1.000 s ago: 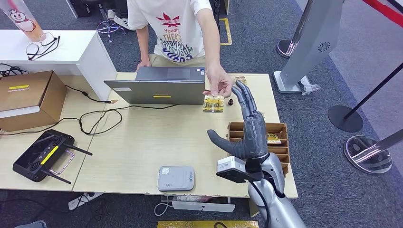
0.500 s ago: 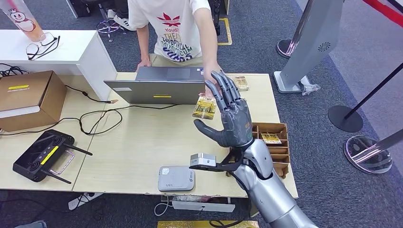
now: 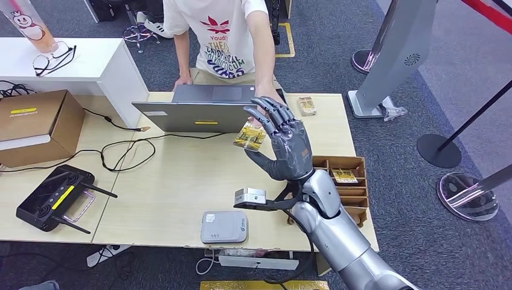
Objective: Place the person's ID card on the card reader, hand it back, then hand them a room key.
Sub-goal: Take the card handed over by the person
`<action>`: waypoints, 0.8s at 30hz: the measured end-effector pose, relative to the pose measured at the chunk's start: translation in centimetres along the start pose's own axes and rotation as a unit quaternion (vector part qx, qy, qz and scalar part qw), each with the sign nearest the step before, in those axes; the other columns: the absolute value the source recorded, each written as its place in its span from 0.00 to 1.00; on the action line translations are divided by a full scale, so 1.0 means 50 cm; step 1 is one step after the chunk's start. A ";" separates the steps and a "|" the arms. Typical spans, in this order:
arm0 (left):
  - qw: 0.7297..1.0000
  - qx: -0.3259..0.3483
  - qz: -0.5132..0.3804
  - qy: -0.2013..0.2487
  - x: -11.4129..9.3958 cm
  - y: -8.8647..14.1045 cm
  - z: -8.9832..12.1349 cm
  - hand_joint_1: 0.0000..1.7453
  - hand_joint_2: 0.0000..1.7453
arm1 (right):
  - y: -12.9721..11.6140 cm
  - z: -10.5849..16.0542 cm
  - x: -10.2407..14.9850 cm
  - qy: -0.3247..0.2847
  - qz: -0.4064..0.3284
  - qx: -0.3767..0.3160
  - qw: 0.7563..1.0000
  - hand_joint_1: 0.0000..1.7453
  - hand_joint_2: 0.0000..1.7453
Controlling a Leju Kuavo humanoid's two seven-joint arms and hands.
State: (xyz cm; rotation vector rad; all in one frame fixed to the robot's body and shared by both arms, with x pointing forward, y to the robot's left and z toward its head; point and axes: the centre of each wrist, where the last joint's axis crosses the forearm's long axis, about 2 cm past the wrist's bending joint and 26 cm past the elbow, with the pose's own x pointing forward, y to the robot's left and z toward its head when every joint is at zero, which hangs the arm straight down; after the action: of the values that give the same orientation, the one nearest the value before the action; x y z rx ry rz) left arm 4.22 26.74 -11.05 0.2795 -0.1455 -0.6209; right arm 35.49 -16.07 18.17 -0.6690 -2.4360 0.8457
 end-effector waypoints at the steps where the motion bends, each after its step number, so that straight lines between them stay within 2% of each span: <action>1: 1.000 0.000 -0.001 0.000 0.000 0.000 0.000 0.00 0.00 | 0.001 0.000 0.000 0.000 0.000 0.000 1.000 0.79 1.00; 10: 1.000 0.001 -0.002 0.000 -0.001 0.001 0.000 0.00 0.00 | 0.003 0.000 -0.001 -0.001 -0.004 -0.001 1.000 0.86 1.00; 24: 1.000 0.002 -0.003 0.001 -0.003 0.004 -0.001 0.00 0.00 | 0.003 -0.002 -0.003 -0.001 -0.002 -0.001 1.000 0.87 1.00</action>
State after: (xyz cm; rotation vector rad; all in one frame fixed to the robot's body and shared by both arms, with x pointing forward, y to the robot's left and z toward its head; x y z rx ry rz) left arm 4.24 27.00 -11.06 0.2842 -0.1441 -0.6271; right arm 35.70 -16.01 18.08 -0.6634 -2.4398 0.8420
